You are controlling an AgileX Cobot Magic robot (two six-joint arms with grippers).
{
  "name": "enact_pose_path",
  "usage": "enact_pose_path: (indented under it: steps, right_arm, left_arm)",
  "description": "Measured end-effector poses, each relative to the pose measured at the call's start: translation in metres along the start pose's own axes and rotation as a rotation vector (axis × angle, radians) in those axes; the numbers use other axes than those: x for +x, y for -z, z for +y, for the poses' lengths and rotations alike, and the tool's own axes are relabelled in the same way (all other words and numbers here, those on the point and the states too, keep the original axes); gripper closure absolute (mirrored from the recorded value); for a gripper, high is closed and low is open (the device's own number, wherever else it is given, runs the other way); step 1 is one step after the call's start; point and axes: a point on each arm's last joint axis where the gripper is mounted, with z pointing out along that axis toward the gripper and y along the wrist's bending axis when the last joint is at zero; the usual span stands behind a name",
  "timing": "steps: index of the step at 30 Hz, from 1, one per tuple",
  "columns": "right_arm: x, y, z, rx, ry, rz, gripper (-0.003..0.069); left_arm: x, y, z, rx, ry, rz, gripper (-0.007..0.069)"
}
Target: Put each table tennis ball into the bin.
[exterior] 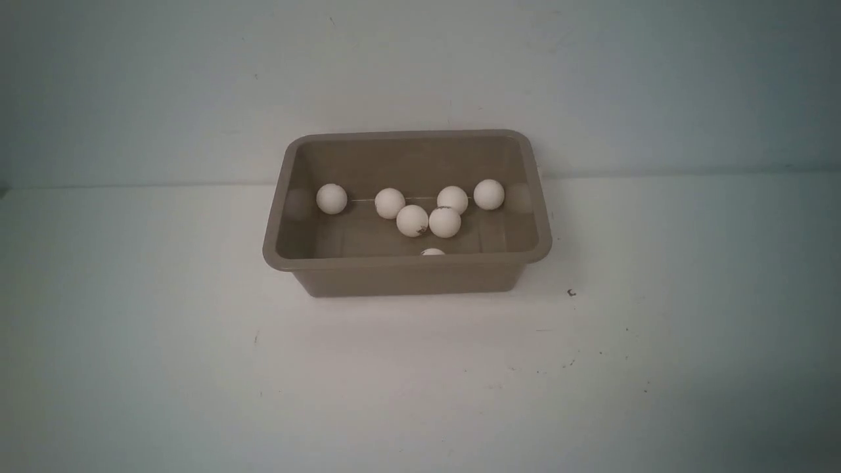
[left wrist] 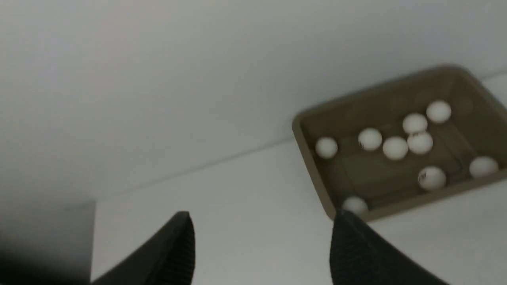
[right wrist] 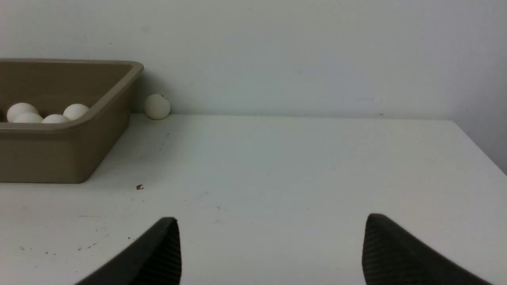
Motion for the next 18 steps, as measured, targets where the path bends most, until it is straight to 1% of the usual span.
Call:
enact_pose_path:
  steps: [3,6,9,10,12,13,17,18]
  right_arm:
    - [0.000,0.000,0.000,0.000,0.000,0.000,0.0102]
    - [0.000,0.000,0.000,0.000,0.000,0.000,0.0102]
    - [0.000,0.000,0.000,0.000,0.000,0.000,0.0102]
    - [0.000,0.000,0.000,0.000,0.000,0.000,0.0102]
    - [0.000,0.000,0.000,0.000,0.000,0.000,0.0102]
    - [0.000,0.000,0.000,0.000,0.000,0.000,0.0102]
    - [0.000,0.000,0.000,0.000,0.000,0.000,0.0102]
    - [0.000,0.000,0.000,0.000,0.000,0.000,0.0102]
  left_arm:
    - [0.048,-0.037,-0.012,0.010,-0.001,0.053,0.0210]
    - [0.115,-0.073,-0.027,0.031,0.025,0.072,0.0210]
    - [0.156,-0.088,-0.037,0.045,0.046,0.076,0.0210]
    - [0.186,-0.098,-0.043,0.056,0.061,0.072,0.0210]
    - [0.213,-0.104,-0.049,0.067,0.068,0.054,0.0210]
    - [0.232,-0.106,-0.053,0.076,0.074,0.032,0.0210]
    - [0.270,-0.108,-0.061,0.093,0.075,-0.040,0.0210]
    - [0.274,-0.108,-0.062,0.095,0.073,-0.066,0.0210]
